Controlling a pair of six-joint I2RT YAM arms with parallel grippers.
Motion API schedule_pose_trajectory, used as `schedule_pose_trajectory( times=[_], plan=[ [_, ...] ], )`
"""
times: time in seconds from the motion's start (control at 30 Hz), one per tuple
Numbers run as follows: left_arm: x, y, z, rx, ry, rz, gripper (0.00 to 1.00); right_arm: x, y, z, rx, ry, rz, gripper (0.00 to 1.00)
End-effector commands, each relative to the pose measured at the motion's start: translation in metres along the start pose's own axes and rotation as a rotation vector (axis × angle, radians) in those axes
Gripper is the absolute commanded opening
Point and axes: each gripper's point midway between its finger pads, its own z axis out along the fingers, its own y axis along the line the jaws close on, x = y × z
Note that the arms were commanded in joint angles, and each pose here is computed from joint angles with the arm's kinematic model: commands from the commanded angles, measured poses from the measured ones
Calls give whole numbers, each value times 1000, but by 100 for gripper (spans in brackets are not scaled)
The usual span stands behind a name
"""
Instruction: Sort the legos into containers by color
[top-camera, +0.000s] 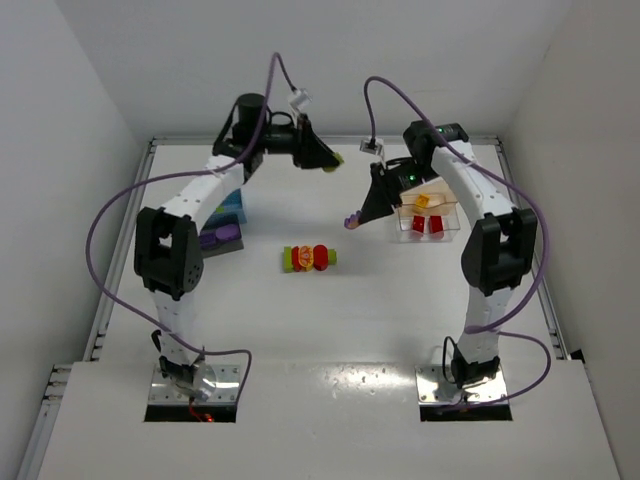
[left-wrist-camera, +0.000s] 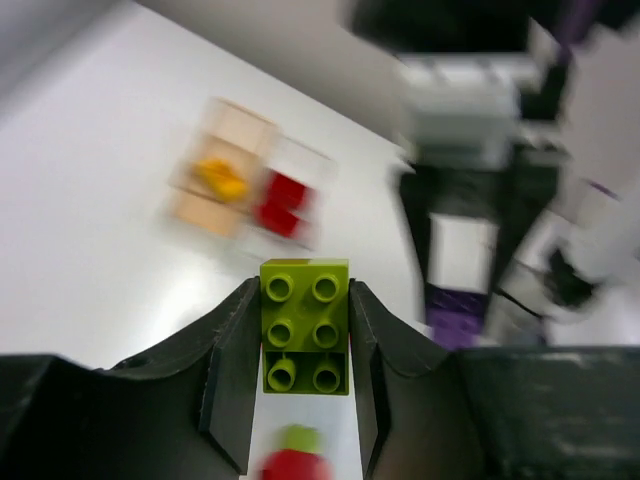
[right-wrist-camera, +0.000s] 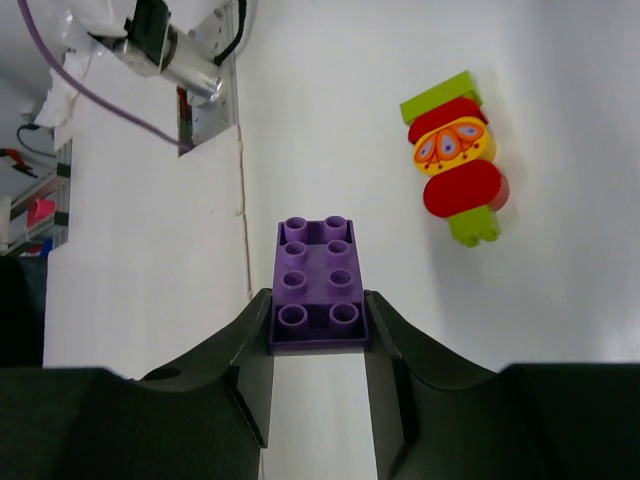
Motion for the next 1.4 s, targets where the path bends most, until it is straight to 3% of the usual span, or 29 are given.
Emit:
schedule_pose_trajectory(
  times=[0.0, 0.1, 0.13, 0.23, 0.53, 0.83, 1.1, 1.2, 1.37],
  plan=[
    [-85, 36, -49, -291, -137, 238, 7, 4, 28, 3, -23, 30, -52, 0],
    [-92, 61, -81, -550, -110, 273, 6, 4, 29, 3, 0, 48, -90, 0],
    [-96, 80, -101, -723, -121, 250, 5, 4, 27, 3, 12, 53, -80, 0],
    [-74, 102, -149, -1014, -88, 145, 4, -2, 22, 5, 42, 54, -82, 0],
    [48, 92, -263, -1418, 73, -117, 5, -27, -3, 6, 126, 34, -82, 0],
    [108, 112, -308, -1490, 153, -288, 9, -34, -15, 16, 130, 34, -73, 0],
    [109, 144, -306, -1478, 164, -324, 22, -35, -20, 20, 145, 41, -71, 0],
    [108, 151, -305, -1478, 166, -325, 43, -30, -25, 23, 148, 54, -55, 0],
    [120, 159, -305, -1488, 191, -357, 64, -29, -25, 23, 148, 54, -55, 0]
  ],
)
